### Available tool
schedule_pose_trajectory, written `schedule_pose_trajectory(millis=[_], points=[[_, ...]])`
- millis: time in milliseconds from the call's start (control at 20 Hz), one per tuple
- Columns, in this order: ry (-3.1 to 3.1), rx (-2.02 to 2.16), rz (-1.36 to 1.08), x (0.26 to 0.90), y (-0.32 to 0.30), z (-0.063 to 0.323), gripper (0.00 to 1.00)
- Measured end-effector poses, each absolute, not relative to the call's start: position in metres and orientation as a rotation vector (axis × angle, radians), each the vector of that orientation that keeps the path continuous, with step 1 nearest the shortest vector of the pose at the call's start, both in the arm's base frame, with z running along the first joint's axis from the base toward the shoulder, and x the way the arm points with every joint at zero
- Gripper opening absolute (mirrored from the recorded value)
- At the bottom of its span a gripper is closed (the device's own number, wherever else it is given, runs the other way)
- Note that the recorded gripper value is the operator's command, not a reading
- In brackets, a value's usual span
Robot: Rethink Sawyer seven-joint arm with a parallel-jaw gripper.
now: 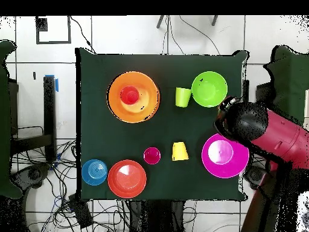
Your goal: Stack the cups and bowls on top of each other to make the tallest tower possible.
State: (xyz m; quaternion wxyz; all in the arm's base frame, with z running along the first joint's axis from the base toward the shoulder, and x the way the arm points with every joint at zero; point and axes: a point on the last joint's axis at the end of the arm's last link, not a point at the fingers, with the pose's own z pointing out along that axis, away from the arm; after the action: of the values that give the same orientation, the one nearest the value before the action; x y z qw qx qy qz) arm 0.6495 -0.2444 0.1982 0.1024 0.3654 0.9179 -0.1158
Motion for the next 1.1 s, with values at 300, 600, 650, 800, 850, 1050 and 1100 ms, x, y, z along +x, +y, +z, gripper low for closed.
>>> schedule_pose_trajectory(millis=[300, 600, 650, 800, 850, 1050, 1100], points=[[2.717, 1.079, -0.345, 0.647, -0.249, 0.17, 1.0], [2.716, 1.084, -0.346, 0.643, -0.255, 0.144, 1.0], [2.718, 1.084, -0.345, 0.643, -0.254, 0.14, 1.0], [2.722, 1.085, -0.342, 0.641, -0.252, 0.129, 1.0], [2.723, 1.085, -0.341, 0.64, -0.251, 0.126, 1.0], [2.712, 1.107, -0.347, 0.637, -0.244, 0.115, 1.0], [2.707, 1.117, -0.35, 0.636, -0.241, 0.114, 1.0]])
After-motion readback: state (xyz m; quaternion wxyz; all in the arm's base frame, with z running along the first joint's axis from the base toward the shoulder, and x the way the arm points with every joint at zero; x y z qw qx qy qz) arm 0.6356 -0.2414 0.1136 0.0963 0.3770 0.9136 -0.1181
